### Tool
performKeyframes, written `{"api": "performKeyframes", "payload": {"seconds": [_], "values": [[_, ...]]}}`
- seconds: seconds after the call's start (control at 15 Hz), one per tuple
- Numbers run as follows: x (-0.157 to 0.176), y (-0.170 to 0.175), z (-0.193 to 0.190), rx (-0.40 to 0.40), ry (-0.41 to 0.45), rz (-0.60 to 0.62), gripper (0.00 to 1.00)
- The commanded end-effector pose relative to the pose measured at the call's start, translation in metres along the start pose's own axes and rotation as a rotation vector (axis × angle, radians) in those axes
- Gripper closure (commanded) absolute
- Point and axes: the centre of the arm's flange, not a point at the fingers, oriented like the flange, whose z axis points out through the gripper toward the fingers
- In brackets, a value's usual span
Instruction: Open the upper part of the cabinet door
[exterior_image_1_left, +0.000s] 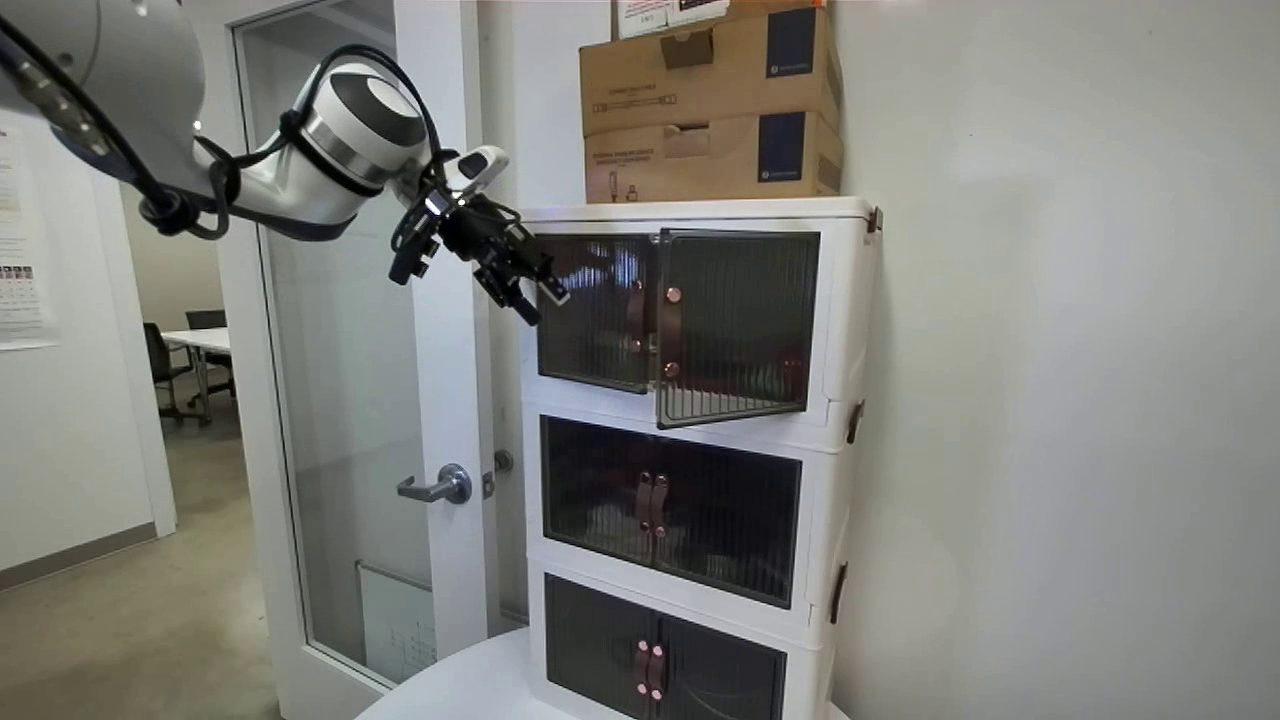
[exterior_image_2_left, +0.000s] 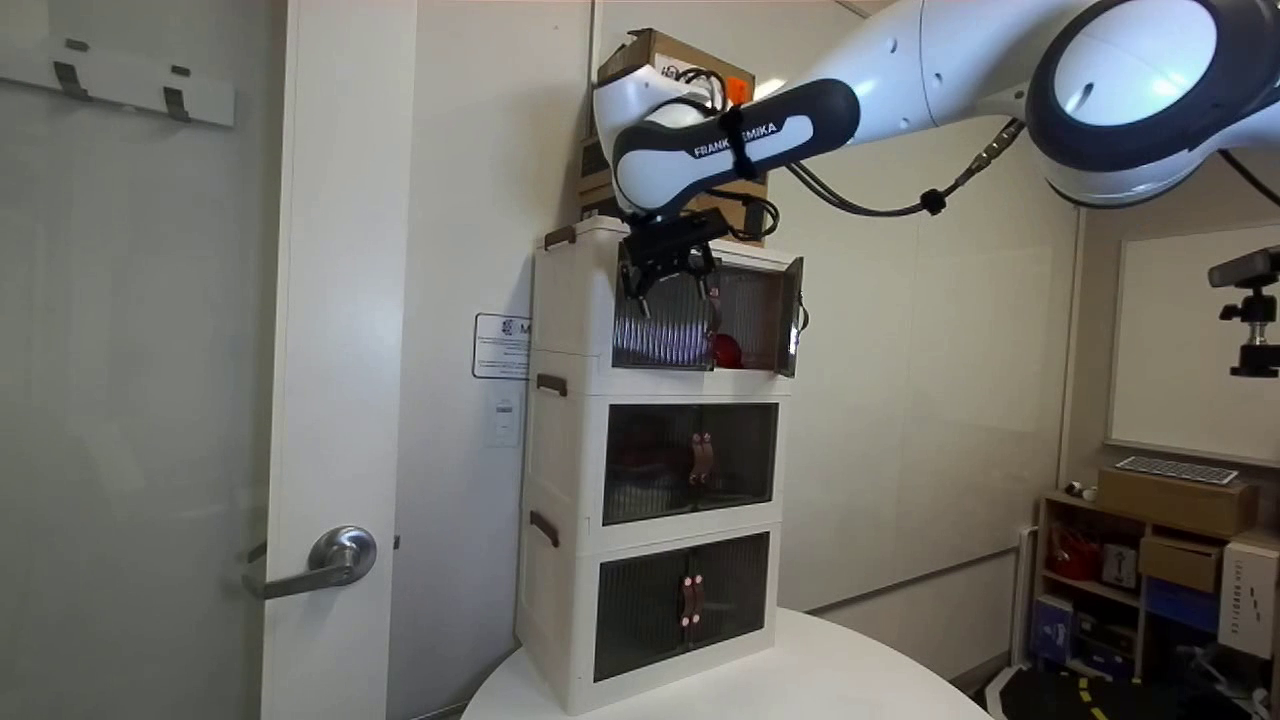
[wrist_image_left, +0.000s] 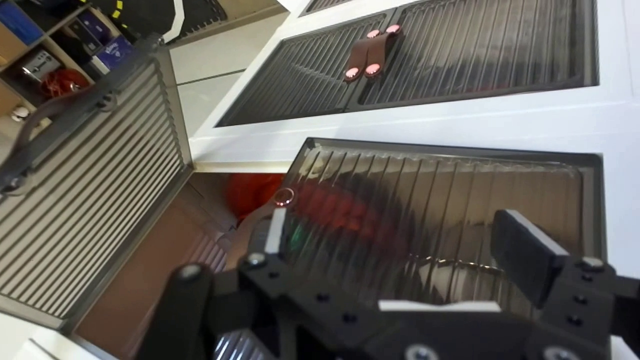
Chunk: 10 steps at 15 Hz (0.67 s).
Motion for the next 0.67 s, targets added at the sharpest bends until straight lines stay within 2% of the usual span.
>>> {"api": "performKeyframes", "payload": {"seconds": [0.0, 0.13, 0.6], "values": [[0.004, 0.035, -0.001, 0.022, -0.020, -0.026, 0.00], [0.019, 0.054, -0.002, 0.041, -0.071, -0.061, 0.00], [0.075, 0.129, -0.043, 0.133, -0.118, -0.278, 0.00]]}}
